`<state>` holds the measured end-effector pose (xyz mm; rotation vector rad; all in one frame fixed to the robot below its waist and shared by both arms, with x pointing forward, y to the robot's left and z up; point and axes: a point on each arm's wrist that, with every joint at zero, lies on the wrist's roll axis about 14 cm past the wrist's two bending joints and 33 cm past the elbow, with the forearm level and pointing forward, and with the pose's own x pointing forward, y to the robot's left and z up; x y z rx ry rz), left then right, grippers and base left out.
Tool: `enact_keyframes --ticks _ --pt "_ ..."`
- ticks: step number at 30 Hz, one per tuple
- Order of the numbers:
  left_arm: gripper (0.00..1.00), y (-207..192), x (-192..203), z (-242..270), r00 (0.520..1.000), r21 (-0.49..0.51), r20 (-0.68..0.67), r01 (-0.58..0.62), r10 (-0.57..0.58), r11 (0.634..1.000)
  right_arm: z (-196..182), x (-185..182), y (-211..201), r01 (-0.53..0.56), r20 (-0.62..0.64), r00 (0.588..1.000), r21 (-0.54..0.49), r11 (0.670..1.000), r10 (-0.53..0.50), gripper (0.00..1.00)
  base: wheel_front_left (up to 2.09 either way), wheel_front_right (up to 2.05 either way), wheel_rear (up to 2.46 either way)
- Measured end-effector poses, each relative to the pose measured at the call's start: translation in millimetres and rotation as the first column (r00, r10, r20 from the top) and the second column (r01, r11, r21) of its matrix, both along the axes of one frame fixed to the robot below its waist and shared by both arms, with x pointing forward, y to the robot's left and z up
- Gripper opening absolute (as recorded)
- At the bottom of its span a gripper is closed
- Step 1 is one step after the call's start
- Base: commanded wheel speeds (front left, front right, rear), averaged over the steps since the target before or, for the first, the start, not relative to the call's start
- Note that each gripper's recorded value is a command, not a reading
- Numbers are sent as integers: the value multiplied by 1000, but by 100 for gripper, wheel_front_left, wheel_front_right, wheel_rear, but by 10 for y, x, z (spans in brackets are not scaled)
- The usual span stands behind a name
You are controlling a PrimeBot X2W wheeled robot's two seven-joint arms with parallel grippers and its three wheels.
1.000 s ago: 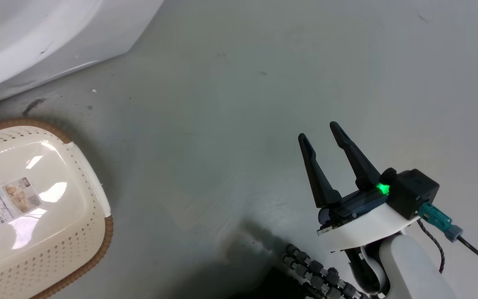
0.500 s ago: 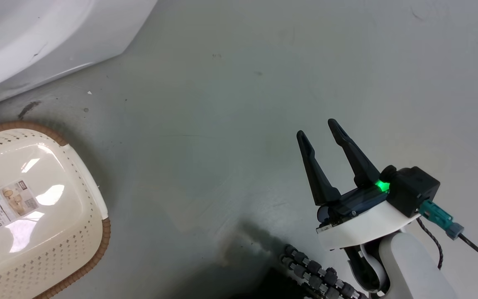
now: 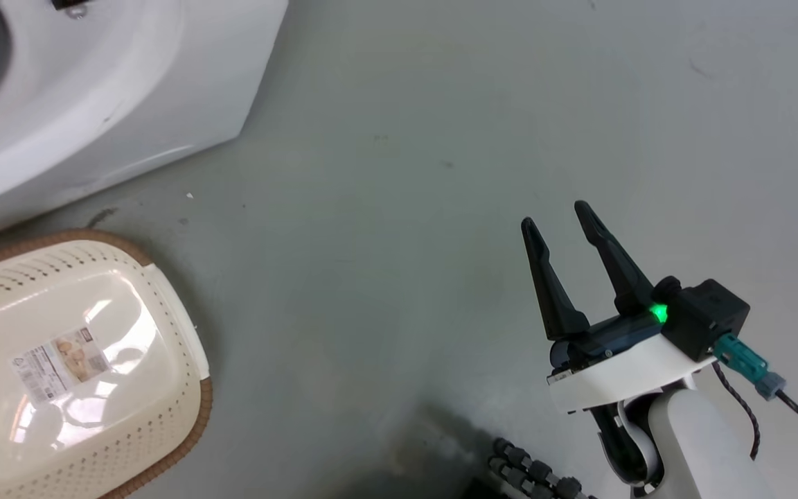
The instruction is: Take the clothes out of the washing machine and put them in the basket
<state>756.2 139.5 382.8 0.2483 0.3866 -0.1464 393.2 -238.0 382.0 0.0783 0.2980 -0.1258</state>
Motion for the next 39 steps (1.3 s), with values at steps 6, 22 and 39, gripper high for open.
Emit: enact_keyframes --ticks 6,22,39 --pt "0 33 -208 132 996 -118 73 -46 55 992 170 -93 -34 16 39 999 -7 1000 -16 100 0 0 0" --pt "0 119 -875 675 973 -260 214 -25 83 965 554 -378 -32 29 126 992 -11 1000 -27 100 0 0 0" --pt "0 306 -1555 1465 935 -320 342 22 94 947 990 -488 158 -32 228 973 -12 999 34 100 0 0 0"
